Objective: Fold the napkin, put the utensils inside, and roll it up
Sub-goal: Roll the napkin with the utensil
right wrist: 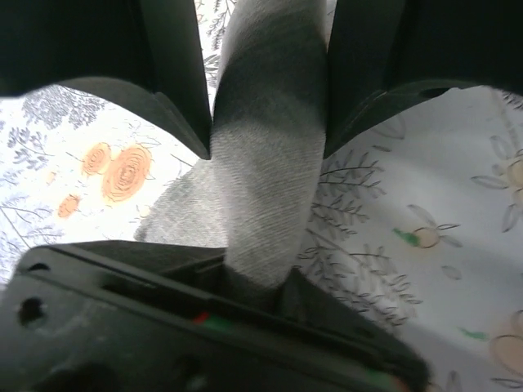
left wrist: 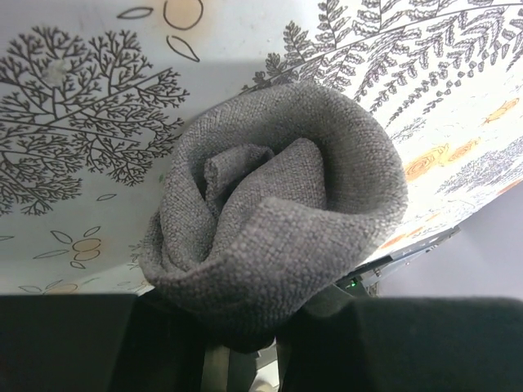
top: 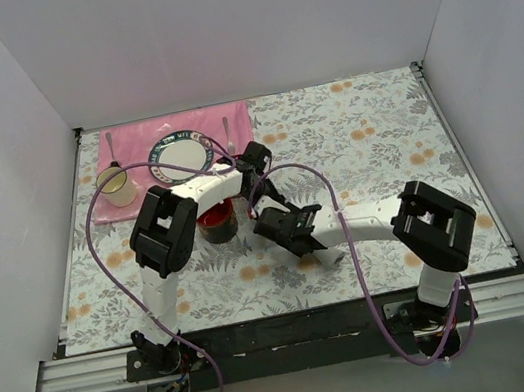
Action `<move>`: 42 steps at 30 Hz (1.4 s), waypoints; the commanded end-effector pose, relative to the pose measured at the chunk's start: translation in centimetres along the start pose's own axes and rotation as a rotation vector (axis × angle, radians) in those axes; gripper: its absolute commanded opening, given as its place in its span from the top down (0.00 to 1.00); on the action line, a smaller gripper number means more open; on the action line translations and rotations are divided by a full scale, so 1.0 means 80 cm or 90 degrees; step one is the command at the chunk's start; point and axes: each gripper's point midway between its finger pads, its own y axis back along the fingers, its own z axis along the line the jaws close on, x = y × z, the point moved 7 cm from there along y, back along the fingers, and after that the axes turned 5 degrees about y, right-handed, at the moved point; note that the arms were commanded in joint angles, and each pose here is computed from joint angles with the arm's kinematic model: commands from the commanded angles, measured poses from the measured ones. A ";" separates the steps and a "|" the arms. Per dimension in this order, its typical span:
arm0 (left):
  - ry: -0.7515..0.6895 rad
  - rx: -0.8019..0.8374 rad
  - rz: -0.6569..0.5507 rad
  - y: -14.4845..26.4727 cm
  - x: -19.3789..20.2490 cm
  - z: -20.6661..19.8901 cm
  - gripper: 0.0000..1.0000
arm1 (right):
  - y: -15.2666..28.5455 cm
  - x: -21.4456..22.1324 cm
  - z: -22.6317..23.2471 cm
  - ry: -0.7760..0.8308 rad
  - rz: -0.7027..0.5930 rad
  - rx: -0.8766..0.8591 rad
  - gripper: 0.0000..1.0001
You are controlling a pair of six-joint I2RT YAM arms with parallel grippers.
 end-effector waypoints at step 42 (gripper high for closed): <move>-0.245 0.214 -0.117 0.099 0.010 -0.046 0.56 | -0.060 0.062 -0.018 -0.476 -0.016 -0.541 0.99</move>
